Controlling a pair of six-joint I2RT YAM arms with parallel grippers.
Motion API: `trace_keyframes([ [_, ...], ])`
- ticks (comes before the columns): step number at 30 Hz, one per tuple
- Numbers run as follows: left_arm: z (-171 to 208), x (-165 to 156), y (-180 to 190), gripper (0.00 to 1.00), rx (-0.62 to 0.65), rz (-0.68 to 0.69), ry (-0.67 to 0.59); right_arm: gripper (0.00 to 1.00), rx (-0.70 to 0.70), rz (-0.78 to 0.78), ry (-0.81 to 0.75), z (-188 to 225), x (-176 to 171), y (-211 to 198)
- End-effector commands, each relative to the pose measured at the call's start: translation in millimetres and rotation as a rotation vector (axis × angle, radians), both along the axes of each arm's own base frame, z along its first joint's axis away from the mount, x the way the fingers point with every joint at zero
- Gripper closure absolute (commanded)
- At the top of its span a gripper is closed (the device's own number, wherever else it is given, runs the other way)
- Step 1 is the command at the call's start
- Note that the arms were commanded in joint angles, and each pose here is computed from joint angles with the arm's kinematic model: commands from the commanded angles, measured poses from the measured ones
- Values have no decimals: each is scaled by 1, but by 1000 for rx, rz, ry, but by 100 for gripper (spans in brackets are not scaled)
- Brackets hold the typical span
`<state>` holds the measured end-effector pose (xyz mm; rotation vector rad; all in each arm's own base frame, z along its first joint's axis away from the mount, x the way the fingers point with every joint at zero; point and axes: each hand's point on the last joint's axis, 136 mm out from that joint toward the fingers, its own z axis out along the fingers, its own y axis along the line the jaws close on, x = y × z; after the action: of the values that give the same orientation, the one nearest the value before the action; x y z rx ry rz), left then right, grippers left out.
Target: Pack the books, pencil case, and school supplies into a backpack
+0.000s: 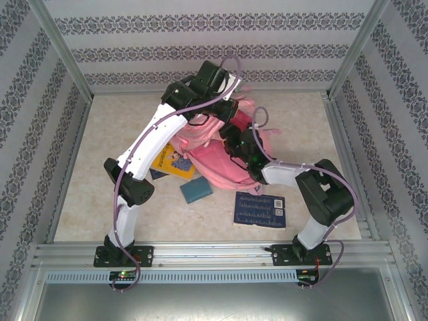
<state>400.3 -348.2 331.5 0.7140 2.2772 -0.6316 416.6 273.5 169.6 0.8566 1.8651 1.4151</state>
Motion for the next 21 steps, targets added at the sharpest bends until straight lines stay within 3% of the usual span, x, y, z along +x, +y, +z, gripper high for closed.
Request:
trace_keyframes([
  [1,54,14,-12,100,-170,5,-115,85,53,-20,-55,13,8,22],
  [9,64,17,-24,100,-256,0,-101,79,79,16,-10,-39,29,80],
  [11,59,17,-28,100,-267,-7,-76,71,103,55,-60,-40,42,95],
  [15,50,19,-28,100,-250,-5,-57,41,170,156,-149,-35,53,112],
  [18,44,23,-24,100,-236,3,-52,23,77,156,-185,-33,44,99],
  [21,36,30,-19,100,-227,13,-35,15,0,180,-220,-24,31,86],
])
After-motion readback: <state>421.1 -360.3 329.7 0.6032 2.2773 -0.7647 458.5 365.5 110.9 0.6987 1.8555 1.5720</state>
